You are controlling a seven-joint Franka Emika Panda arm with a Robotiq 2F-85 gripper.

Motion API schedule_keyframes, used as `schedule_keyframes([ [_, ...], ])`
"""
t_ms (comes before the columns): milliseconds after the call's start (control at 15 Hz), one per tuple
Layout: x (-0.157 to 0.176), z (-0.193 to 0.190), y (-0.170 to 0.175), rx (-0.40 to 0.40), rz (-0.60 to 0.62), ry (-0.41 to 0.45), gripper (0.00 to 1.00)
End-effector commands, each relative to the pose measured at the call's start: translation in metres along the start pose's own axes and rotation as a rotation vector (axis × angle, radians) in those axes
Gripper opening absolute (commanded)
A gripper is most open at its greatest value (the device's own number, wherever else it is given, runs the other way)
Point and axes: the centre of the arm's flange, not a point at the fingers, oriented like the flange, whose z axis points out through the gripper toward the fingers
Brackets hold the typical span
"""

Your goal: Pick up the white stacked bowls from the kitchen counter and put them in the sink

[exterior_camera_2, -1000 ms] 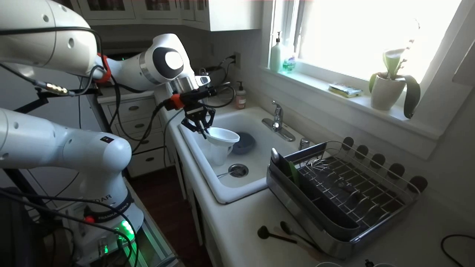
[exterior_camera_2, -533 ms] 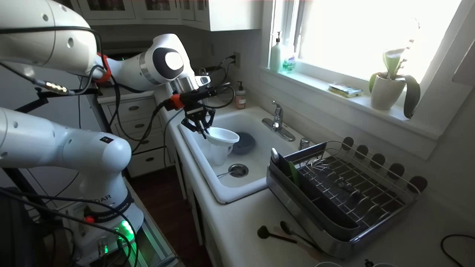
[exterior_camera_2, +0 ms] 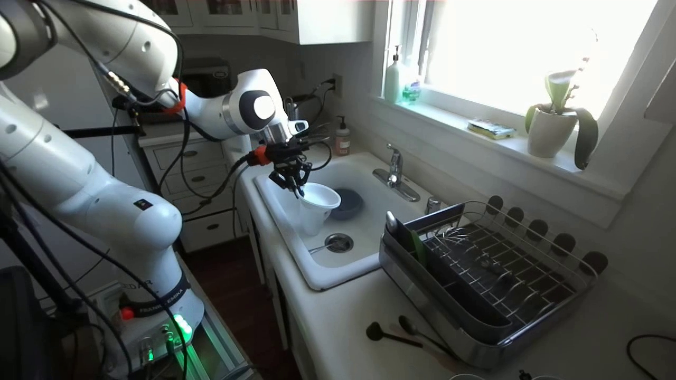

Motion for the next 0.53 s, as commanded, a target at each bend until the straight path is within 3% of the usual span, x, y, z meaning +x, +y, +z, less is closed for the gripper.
schedule_keyframes([
  [0,0.054,0.033,0.038,-0.008,0.131,0.004,0.03],
  [467,0.102,0.084,0.085,0.002,0.244,0.036,0.03],
])
